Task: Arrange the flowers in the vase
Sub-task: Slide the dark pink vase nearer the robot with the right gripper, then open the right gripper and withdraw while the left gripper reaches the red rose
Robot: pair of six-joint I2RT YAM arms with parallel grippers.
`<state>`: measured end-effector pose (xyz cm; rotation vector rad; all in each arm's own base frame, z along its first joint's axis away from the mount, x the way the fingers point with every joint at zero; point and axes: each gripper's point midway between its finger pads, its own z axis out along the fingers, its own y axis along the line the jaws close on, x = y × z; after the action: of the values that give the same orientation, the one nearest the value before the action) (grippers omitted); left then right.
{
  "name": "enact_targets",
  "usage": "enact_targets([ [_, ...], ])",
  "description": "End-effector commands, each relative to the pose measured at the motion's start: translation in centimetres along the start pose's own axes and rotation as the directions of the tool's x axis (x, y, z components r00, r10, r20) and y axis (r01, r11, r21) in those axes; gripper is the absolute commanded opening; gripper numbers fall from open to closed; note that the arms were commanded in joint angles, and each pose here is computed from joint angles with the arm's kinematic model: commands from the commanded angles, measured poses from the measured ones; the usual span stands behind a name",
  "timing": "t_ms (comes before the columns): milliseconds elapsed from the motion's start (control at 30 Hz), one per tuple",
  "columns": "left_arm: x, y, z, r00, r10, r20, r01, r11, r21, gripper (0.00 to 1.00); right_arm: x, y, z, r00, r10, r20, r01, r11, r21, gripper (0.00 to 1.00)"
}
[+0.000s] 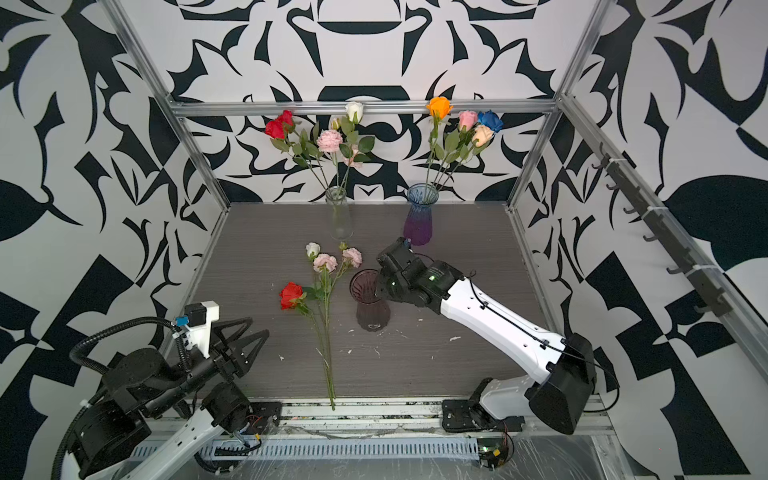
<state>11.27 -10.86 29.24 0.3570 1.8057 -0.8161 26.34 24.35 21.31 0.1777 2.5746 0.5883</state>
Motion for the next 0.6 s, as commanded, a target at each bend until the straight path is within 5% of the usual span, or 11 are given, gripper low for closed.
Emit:
enact_targets([
  [0,0.2,0.2,0.2,1.000,-0.011,-0.012,0.011,1.000,-0.012,0.71,-2.0,1.0,-1.8,0.997,0.009,0.081,-0.004,0.998,-0.065,0.39],
  [300,0.6,0.4,1.7,0.997,-0.050,-0.055,0.049,0.998,-0.032,0.65,-5.6,-0.1,-7.5,0.975,-0.051,0.218,0.065,0.996,-0.055,0.44],
  [567,7.0,2.0,8.3,0.928,-0.321,-0.192,0.308,0.947,-0.093,0.53,-2.8,-7.9,-9.0,0.976,0.014,0.219,-0.018,1.000,0.014,0.44],
])
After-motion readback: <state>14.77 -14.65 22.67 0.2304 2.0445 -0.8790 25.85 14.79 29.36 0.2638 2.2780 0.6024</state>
